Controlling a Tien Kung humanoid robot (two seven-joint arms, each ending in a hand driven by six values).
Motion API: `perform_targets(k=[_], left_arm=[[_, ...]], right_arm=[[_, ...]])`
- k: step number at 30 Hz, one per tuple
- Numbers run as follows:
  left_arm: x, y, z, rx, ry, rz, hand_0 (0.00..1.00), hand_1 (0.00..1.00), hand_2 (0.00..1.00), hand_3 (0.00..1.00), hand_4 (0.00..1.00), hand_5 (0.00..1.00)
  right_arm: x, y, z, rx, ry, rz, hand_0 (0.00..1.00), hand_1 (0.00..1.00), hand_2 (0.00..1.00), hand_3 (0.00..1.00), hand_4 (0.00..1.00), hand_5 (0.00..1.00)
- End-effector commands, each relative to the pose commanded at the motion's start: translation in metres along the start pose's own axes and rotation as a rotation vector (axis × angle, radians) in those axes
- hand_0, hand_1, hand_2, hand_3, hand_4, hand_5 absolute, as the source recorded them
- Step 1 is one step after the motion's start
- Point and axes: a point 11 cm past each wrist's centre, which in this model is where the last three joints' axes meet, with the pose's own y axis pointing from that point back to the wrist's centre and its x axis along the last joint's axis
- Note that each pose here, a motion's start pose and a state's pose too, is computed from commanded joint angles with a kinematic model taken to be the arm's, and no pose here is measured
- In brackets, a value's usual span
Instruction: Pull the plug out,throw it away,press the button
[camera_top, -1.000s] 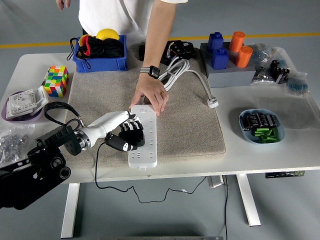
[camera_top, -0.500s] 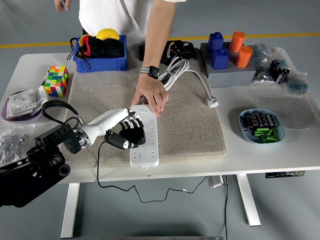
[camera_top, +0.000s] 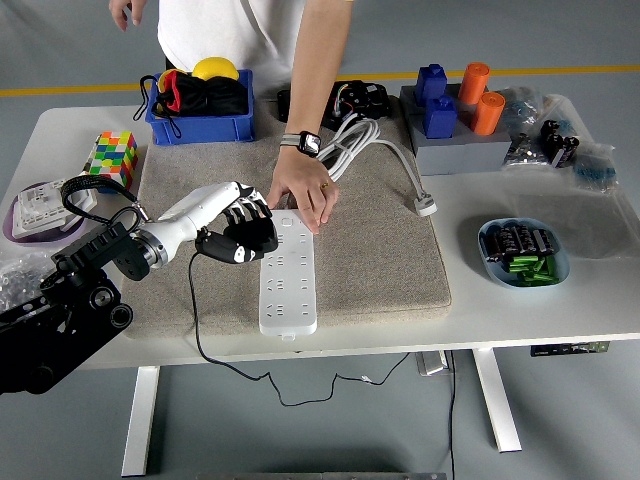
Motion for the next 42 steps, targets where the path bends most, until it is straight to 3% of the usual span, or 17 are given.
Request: perform_targets(k=[2, 3, 9, 10, 14, 15, 21, 22, 26, 27, 28, 32, 33, 39, 42], left_arm=[[0.004, -0.004, -0.007, 0.025, 0.008, 0.017, 0.373, 0.263, 0.299, 0.5, 0.691, 0.002], [0.005, -0.007, -0.012, 0.041, 0.015, 0.024, 0.418, 0.28, 0.316, 0.534, 0.695, 0.002], [0.004, -0.017, -0.03, 0.106, 0.038, 0.027, 0.418, 0.28, 0.316, 0.534, 0.695, 0.002], [0.003, -0.018, -0.033, 0.114, 0.043, 0.026, 0.495, 0.372, 0.384, 0.566, 0.715, 0.002], [0.001, -0.022, -0.041, 0.147, 0.038, 0.026, 0.495, 0.372, 0.384, 0.566, 0.715, 0.002], [0.0, -0.023, -0.043, 0.156, 0.041, 0.027, 0.422, 0.451, 0.488, 0.614, 0.786, 0.002], [-0.004, -0.025, -0.053, 0.195, 0.038, 0.016, 0.422, 0.451, 0.488, 0.614, 0.786, 0.002], [-0.004, -0.025, -0.055, 0.204, 0.042, 0.012, 0.554, 0.626, 0.666, 0.759, 0.857, 0.002], [-0.006, -0.025, -0.062, 0.237, 0.05, 0.0, 0.554, 0.626, 0.666, 0.759, 0.857, 0.002], [-0.006, -0.025, -0.063, 0.242, 0.051, -0.002, 0.554, 0.626, 0.666, 0.759, 0.857, 0.002], [-0.005, -0.025, -0.064, 0.246, 0.049, -0.003, 0.77, 0.802, 0.768, 0.814, 0.889, 0.002], [-0.005, -0.023, -0.067, 0.264, 0.067, -0.014, 0.77, 0.802, 0.768, 0.814, 0.889, 0.002], [-0.004, -0.023, -0.067, 0.269, 0.073, -0.016, 0.84, 0.914, 0.888, 0.876, 0.992, 0.139], [0.004, -0.022, -0.063, 0.254, 0.084, 0.007, 0.84, 0.914, 0.888, 0.876, 0.992, 0.139], [0.01, -0.022, -0.052, 0.218, 0.089, 0.025, 0.848, 0.907, 0.894, 0.889, 0.998, 0.179]], right_arm=[[0.0, 0.0, 0.0, -0.001, -0.001, 0.0, 0.739, 0.663, 0.644, 0.613, 0.655, 0.474], [0.0, 0.0, 0.0, -0.001, -0.002, 0.0, 0.739, 0.663, 0.644, 0.613, 0.655, 0.474], [-0.001, 0.0, 0.0, -0.001, -0.004, -0.001, 0.74, 0.663, 0.644, 0.613, 0.655, 0.475], [-0.001, 0.0, 0.0, 0.0, -0.005, -0.001, 0.74, 0.663, 0.644, 0.613, 0.654, 0.473], [-0.001, 0.0, 0.0, -0.001, -0.005, -0.001, 0.74, 0.663, 0.644, 0.613, 0.654, 0.473], [-0.001, 0.0, 0.0, -0.003, -0.005, -0.001, 0.739, 0.663, 0.645, 0.613, 0.654, 0.473], [-0.001, 0.0, 0.001, -0.004, -0.006, -0.001, 0.739, 0.663, 0.645, 0.613, 0.654, 0.473], [-0.001, 0.0, 0.001, -0.003, -0.007, -0.001, 0.739, 0.663, 0.645, 0.613, 0.653, 0.473], [-0.002, 0.0, 0.001, -0.002, -0.009, -0.003, 0.739, 0.663, 0.645, 0.613, 0.653, 0.473], [-0.002, 0.0, 0.001, -0.002, -0.008, -0.004, 0.739, 0.663, 0.645, 0.613, 0.653, 0.473], [-0.002, 0.0, 0.001, -0.003, -0.008, -0.004, 0.739, 0.663, 0.645, 0.613, 0.654, 0.473], [-0.002, 0.0, 0.001, -0.003, -0.01, -0.003, 0.739, 0.663, 0.645, 0.613, 0.654, 0.473], [-0.001, 0.0, 0.001, -0.002, -0.01, -0.002, 0.739, 0.663, 0.645, 0.613, 0.654, 0.473], [-0.002, 0.0, 0.001, -0.003, -0.007, -0.003, 0.739, 0.663, 0.645, 0.613, 0.654, 0.473], [-0.001, 0.0, 0.001, -0.004, -0.005, -0.002, 0.739, 0.663, 0.645, 0.613, 0.653, 0.474]])
